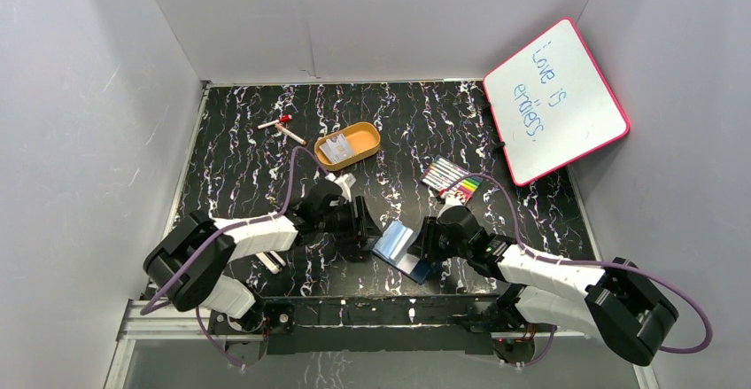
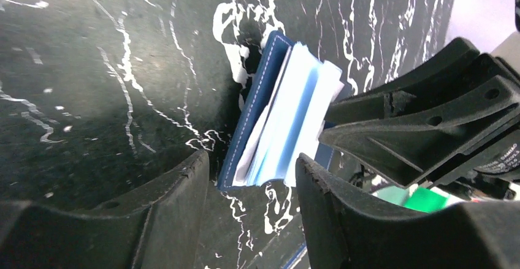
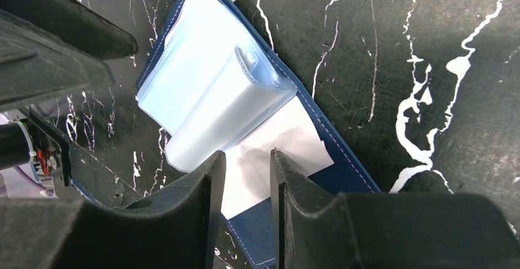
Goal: Put the credit cards into the card holder
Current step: Open the card holder at the center of the board.
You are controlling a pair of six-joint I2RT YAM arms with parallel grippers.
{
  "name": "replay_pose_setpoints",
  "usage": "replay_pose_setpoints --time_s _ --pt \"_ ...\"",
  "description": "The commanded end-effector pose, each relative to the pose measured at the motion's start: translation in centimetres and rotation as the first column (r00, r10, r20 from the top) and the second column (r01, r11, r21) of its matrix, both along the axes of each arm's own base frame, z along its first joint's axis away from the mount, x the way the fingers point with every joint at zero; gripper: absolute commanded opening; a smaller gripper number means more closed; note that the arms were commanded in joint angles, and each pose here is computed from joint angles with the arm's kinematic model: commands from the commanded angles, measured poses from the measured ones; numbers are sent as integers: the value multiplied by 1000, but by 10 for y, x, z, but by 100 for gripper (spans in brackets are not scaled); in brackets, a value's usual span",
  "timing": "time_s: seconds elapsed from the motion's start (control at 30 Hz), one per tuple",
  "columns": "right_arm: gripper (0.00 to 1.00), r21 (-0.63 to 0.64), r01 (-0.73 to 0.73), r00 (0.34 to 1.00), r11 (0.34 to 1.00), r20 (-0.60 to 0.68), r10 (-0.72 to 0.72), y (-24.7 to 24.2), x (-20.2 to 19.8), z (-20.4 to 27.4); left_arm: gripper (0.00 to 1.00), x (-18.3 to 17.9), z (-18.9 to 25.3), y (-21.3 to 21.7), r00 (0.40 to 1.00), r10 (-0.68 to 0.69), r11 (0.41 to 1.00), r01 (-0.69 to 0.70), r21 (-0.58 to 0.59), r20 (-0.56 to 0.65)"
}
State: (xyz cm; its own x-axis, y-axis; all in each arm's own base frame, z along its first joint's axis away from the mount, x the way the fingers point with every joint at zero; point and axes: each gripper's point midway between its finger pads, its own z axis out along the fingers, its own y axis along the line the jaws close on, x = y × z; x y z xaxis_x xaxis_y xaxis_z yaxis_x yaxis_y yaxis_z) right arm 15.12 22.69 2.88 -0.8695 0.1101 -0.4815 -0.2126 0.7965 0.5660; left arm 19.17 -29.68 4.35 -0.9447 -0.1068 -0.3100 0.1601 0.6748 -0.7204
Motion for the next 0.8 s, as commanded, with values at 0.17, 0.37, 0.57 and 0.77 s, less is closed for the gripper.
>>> replay_pose_setpoints --time_s 0.17,0.37,0.57,0.77 --pt "41 -66 -42 998 997 -41 40 -16 -13 -26 53 5 -6 9 1000 19 996 -19 90 5" --pt "41 -47 -58 998 997 -23 57 -13 -12 -23 52 -8 -14 -10 995 -67 998 67 -1 -80" --pt "41 -34 -68 998 997 -16 68 -11 -12 -22 51 -21 -8 -27 981 -156 981 140 -135 -114" --pt "41 -20 -74 997 997 -2 74 -8 -9 -18 32 -25 16 -36 979 -193 952 171 -253 -66"
